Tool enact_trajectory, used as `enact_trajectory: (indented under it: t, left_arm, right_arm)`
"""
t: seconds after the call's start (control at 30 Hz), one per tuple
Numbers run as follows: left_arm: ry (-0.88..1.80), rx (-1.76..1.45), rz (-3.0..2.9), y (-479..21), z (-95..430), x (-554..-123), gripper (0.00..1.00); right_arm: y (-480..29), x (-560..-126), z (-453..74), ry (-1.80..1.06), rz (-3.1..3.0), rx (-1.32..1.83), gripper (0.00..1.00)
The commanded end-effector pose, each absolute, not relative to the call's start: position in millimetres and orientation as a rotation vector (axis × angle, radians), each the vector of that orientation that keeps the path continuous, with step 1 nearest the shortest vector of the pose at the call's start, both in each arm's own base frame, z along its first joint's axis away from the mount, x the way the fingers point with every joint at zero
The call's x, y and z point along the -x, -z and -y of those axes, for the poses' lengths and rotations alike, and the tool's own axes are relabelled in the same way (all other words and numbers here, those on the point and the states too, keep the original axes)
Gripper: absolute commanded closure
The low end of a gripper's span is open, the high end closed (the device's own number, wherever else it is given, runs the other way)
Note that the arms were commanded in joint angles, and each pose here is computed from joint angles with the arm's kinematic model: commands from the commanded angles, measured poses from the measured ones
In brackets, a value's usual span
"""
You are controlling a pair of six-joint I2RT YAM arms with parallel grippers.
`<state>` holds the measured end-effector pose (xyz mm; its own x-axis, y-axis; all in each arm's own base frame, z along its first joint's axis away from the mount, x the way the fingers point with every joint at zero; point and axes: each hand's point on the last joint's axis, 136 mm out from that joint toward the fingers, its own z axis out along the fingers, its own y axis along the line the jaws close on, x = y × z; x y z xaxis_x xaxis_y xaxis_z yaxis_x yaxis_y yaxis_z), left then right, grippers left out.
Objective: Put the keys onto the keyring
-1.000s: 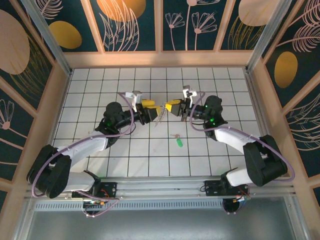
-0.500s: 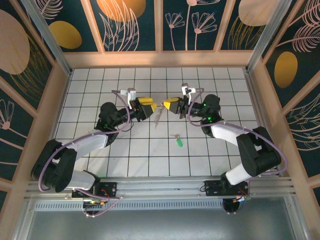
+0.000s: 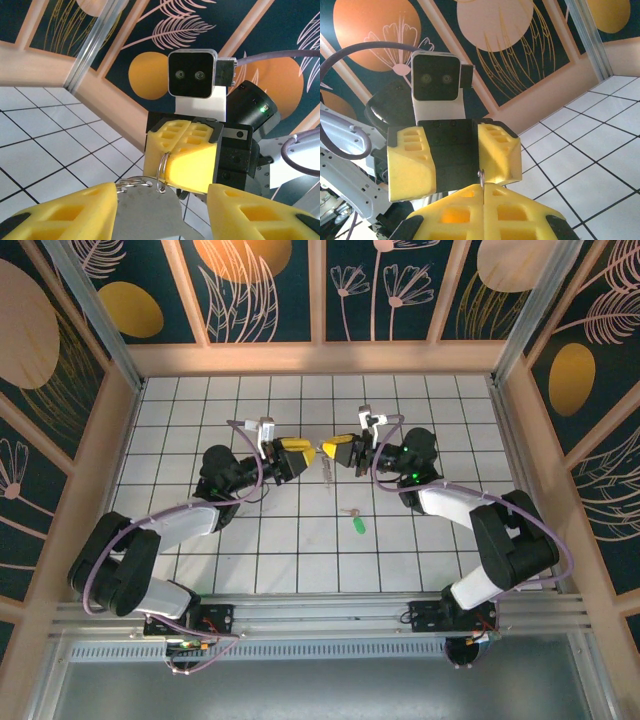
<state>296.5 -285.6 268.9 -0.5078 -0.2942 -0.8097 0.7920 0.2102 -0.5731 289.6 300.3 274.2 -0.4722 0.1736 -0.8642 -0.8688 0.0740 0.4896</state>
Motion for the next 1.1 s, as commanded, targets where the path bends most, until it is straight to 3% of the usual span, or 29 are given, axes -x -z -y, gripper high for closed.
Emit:
enact_trajectory:
  t: [0.0,0.63,1.07]
  left_arm:
    - [1.503,-0.529,-1.486,-284.1,287.3,-291.5,0.5]
    - [1.54,-0.545,-1.479,-282.6,290.9,-291.2,0.57]
    - [1.555,-0.567,-1.477,-281.8,293.0,-287.5,0.83]
  right_arm:
    - [-292.9,-284.4,-306.1,-1.546,-1.411,0.788,1.0]
    - [-286.9,-285.3,-315.4,-1.562,-1.428,0.802,1.0]
    - [-283.5,-285.4,-316.5,-1.564,-1.44,0.799,1.0]
